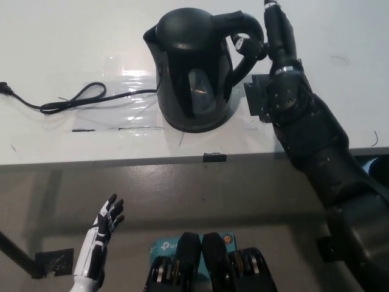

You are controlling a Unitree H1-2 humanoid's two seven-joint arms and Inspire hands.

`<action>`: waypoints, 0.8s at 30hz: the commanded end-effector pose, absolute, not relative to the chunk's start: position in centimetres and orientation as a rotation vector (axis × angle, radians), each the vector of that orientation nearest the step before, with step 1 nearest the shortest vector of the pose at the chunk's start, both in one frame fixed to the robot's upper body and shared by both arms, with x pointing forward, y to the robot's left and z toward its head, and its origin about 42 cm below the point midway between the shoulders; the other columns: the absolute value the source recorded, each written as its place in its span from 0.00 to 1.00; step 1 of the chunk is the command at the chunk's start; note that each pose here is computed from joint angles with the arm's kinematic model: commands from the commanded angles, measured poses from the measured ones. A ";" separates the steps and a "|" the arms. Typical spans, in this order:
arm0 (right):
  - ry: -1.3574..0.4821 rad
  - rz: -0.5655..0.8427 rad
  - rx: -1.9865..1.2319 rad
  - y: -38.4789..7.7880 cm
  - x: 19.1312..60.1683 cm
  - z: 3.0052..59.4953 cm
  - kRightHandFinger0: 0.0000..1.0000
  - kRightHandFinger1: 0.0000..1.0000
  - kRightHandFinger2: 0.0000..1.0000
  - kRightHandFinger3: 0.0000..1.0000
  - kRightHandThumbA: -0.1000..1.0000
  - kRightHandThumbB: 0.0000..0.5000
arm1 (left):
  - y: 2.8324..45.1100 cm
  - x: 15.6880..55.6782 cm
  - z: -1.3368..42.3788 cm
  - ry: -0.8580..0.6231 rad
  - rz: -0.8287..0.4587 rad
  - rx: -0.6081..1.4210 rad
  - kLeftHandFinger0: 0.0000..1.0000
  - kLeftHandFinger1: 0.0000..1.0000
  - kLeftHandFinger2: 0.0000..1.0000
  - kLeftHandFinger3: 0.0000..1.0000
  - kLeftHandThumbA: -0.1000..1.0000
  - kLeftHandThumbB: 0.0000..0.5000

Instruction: Use the right hand to grab the handle of the kettle from the base and place it on the right side

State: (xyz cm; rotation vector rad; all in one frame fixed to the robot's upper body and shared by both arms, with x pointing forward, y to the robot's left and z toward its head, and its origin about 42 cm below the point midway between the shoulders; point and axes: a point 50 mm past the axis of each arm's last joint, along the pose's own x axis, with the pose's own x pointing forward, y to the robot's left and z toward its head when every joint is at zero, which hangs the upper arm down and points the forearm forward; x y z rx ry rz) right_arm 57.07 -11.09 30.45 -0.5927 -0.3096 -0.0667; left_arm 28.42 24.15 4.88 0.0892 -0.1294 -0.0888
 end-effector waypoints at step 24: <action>-0.519 -0.205 -0.640 -10.1 57.9 35.2 0.00 0.36 0.75 0.75 0.00 0.24 | 24.3 29.7 7.1 -0.214 -0.122 0.101 1.00 1.00 1.00 1.00 1.00 1.00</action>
